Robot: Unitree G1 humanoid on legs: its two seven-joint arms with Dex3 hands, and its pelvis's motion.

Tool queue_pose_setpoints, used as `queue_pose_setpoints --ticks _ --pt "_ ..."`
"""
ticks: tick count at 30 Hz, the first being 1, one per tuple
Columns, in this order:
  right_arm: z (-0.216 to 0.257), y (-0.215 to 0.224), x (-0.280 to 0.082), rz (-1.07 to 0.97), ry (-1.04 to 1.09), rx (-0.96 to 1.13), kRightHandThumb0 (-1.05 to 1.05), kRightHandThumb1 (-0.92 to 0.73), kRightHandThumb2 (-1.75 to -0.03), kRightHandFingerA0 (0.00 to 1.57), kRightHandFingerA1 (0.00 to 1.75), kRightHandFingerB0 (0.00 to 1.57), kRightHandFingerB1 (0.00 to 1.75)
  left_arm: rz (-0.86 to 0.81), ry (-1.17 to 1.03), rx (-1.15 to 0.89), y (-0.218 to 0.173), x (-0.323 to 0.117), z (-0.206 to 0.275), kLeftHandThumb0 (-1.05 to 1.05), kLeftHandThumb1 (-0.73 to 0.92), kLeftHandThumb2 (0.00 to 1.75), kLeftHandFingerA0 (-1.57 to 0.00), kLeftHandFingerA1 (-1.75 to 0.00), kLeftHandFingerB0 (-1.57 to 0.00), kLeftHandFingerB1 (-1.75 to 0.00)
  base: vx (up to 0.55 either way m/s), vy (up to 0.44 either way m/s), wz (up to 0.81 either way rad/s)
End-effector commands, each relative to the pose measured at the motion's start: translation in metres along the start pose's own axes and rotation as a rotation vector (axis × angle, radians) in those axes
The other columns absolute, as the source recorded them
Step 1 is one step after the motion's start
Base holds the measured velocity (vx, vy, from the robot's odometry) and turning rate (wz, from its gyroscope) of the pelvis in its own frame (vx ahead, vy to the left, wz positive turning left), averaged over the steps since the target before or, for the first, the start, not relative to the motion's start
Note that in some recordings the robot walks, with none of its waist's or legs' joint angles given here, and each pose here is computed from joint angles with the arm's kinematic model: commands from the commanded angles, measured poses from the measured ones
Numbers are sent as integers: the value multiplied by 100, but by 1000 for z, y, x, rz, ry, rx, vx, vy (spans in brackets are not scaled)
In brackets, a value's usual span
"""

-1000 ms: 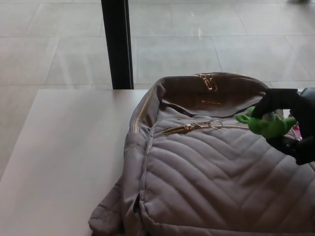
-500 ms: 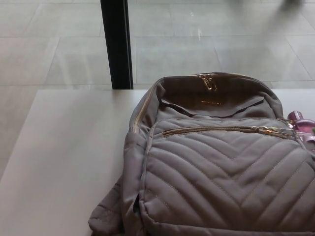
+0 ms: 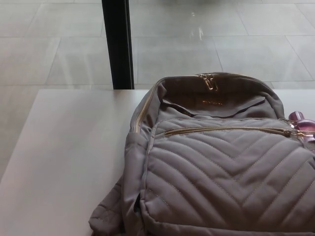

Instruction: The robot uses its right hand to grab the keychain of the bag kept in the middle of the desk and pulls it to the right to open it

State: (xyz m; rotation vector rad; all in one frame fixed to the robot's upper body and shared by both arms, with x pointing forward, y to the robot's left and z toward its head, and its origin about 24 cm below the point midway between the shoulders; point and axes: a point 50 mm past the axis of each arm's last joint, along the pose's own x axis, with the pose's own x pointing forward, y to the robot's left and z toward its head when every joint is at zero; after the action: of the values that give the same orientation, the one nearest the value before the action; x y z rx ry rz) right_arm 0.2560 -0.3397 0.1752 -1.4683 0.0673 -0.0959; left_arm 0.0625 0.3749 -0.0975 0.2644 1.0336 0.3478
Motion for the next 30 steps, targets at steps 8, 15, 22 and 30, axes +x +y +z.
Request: queue_pose_setpoints --ticks 8,15,22,30 --pt "-13 23 -15 37 50 118 -24 -66 -85 86 167 83 100 0 20 -3 2 -2 -6 -86 92 77 -64 -49 -49 -42 0 0 0" --pt "-22 32 -23 173 30 74 -98 -58 -90 0 7 0 0 -7 13 11 2 -3 -7 -91 92 76 -65 -50 -50 -45 0 0 0" --pt "-47 27 -42 241 141 227 -105 -61 -96 0 17 0 8 -20 19 9 3 -3 -6 -89 92 77 -65 -50 -49 -45 0 0 0" --pt "-110 35 -89 186 395 534 -102 -46 -74 0 1 0 0 -30 19 9 2 -2 -5 -87 92 76 -61 -48 -48 -42 0 0 0"
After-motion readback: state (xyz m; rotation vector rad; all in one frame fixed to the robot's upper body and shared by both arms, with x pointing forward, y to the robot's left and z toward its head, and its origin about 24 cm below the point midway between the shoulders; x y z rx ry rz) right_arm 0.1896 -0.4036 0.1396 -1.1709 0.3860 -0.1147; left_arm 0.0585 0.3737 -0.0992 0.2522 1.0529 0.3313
